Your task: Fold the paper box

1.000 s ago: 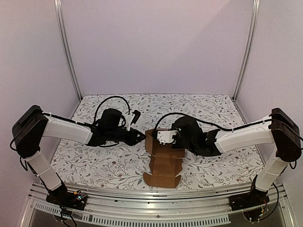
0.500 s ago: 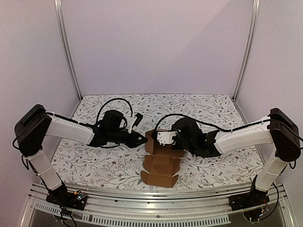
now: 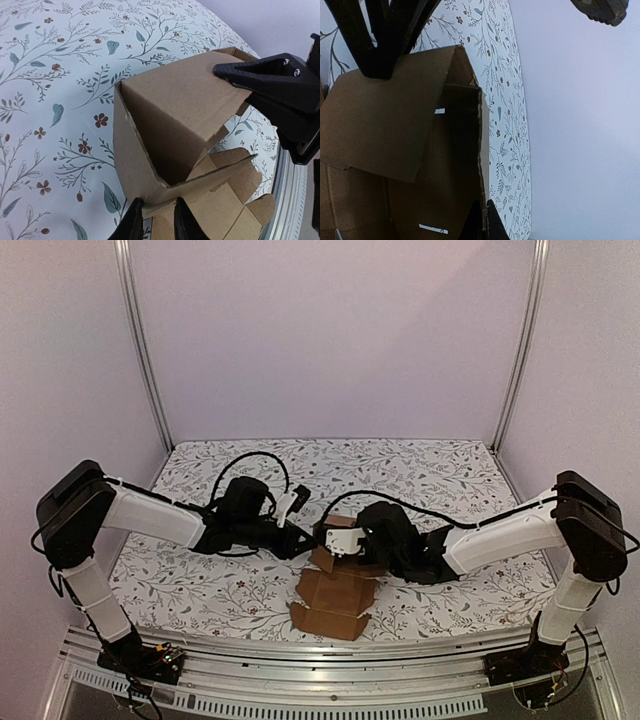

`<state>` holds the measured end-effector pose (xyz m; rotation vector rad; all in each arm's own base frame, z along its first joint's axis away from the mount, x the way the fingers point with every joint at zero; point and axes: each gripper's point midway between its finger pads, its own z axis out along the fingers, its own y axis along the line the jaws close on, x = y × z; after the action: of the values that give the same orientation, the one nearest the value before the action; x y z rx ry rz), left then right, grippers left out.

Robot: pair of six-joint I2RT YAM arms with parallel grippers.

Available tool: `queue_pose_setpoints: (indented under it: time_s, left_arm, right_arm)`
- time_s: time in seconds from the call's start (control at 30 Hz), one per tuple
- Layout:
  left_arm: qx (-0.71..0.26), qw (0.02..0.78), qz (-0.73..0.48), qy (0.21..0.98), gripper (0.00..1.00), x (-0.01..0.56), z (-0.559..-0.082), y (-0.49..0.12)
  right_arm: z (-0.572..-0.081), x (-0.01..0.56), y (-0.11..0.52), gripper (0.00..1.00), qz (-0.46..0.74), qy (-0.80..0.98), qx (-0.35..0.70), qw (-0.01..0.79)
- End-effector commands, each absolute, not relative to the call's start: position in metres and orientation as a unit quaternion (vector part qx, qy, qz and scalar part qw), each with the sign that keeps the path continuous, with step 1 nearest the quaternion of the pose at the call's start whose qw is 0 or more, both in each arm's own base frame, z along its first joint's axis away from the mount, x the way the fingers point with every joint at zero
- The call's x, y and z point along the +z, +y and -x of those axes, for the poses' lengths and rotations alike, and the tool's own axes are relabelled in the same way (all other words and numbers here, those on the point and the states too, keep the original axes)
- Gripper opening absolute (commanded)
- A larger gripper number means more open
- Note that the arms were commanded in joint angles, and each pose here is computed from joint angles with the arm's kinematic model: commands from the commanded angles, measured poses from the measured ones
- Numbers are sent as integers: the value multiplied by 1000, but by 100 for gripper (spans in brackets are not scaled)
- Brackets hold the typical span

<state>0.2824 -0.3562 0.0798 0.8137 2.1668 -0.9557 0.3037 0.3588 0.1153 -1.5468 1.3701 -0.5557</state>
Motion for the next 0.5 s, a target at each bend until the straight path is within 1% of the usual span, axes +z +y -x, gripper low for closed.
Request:
queue_pose_setpoints:
  time_s: [0.0,0.17,0.47]
  left_arm:
    - [-364,322,-325,811,22,84,-278,-365]
    - [-357,322,-327,814,23,77,-276,-366]
    - [-337,327,-332,818,36,73,-271,-366]
  right_arm:
    - [-298,102,362,0,648,551,-245,465]
    - [-292,100,363,0,654,544,-248,463]
    - [-285,100,363,0,658,536,-261,460]
